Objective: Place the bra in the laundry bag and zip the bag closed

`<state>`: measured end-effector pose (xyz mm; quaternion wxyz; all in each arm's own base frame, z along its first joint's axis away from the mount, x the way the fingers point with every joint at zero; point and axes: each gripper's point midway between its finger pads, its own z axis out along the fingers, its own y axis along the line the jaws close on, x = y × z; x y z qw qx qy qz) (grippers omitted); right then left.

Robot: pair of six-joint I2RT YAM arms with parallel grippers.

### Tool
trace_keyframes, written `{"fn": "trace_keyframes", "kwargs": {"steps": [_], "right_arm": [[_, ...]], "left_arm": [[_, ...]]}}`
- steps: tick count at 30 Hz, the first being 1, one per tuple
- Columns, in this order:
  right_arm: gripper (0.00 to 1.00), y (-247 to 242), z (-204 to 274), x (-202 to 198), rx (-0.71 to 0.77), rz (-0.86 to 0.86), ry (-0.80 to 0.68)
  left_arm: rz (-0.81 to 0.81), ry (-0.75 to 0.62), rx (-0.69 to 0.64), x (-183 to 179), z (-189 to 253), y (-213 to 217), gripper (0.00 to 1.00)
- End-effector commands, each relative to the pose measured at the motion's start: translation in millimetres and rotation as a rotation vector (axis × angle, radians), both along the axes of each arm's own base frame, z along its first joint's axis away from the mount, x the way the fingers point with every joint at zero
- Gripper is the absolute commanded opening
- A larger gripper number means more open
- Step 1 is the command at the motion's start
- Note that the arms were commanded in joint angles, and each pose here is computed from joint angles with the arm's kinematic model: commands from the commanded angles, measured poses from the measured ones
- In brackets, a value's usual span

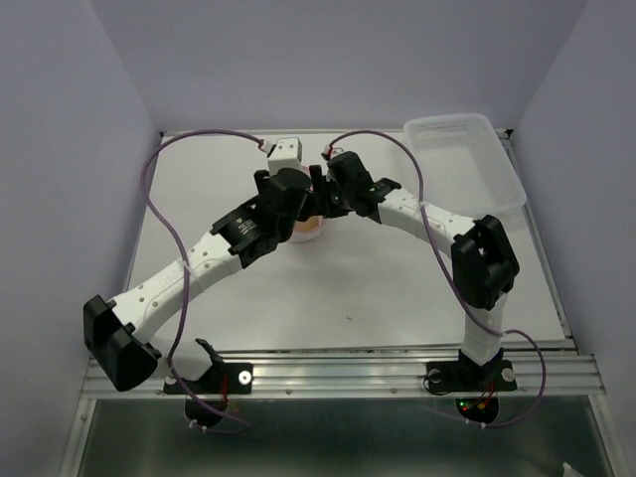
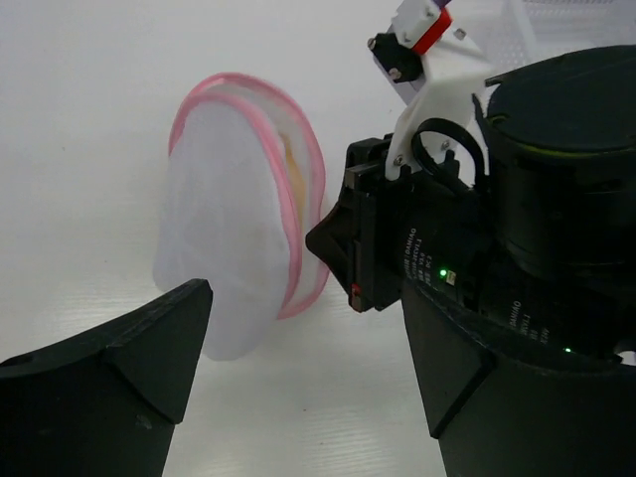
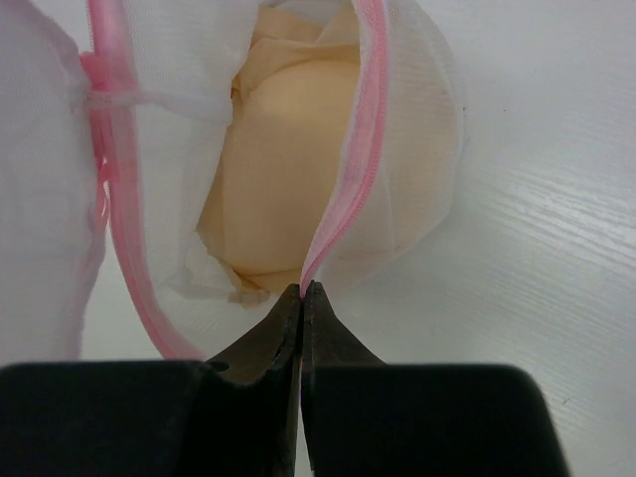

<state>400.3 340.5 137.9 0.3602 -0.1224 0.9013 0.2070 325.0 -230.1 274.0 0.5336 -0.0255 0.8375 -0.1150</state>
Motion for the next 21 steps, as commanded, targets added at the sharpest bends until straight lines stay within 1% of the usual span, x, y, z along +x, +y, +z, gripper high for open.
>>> {"fn": "trace_keyframes", "kwargs": {"steps": [1, 3, 6, 8, 10, 11, 13, 14, 15, 17, 18, 19, 20, 21], "right_arm": [[0.01, 0, 18, 7, 0.057, -0.016, -0.044], [0.01, 1, 18, 6, 0.063, -0.015, -0.037], [0.01, 2, 16, 4, 0.088, 0.003, -0.017], [0.01, 0, 13, 4, 0.098, -0.002, -0.007], [0.01, 2, 13, 3, 0.114, 0.002, 0.0], [0.01, 1, 11, 4, 0.125, 0.008, 0.011], [0.01, 2, 9, 2, 0.128, 0.017, 0.017], [0.01, 3, 10, 2, 0.13, 0.022, 0.017], [0.01, 3, 8, 1, 0.127, 0.025, 0.019], [0.01, 3, 4, 1, 0.121, 0.031, 0.025], [0.01, 4, 5, 1, 0.122, 0.035, 0.023], [0.02, 4, 4, 1, 0.118, 0.044, 0.022], [0.08, 5, 6, 0, 0.12, 0.055, 0.018], [0.18, 5, 7, 0, 0.118, 0.063, 0.014]], "left_arm": [[-0.084, -0.149, -0.113, -3, 45, -8, 0.92], [-0.098, -0.164, -0.115, -4, 47, -8, 0.94], [-0.139, -0.166, -0.114, -1, 44, -18, 0.93], [-0.096, -0.142, -0.08, 6, 36, -15, 0.93], [-0.037, -0.128, -0.089, 11, 35, -6, 0.93], [0.021, -0.109, -0.118, 18, 33, 7, 0.94], [0.063, -0.091, -0.153, 25, 30, 21, 0.95], [0.093, -0.073, -0.162, 32, 22, 38, 0.99], [0.117, -0.067, -0.166, 35, 18, 47, 0.99], [0.158, -0.031, -0.169, 38, 2, 65, 0.99], [0.189, 0.013, -0.168, 38, -17, 78, 0.99], [0.201, 0.03, -0.165, 36, -26, 83, 0.99], [0.212, 0.056, -0.156, 31, -42, 89, 0.99], [0.227, 0.067, -0.169, 30, -47, 95, 0.99]]}}
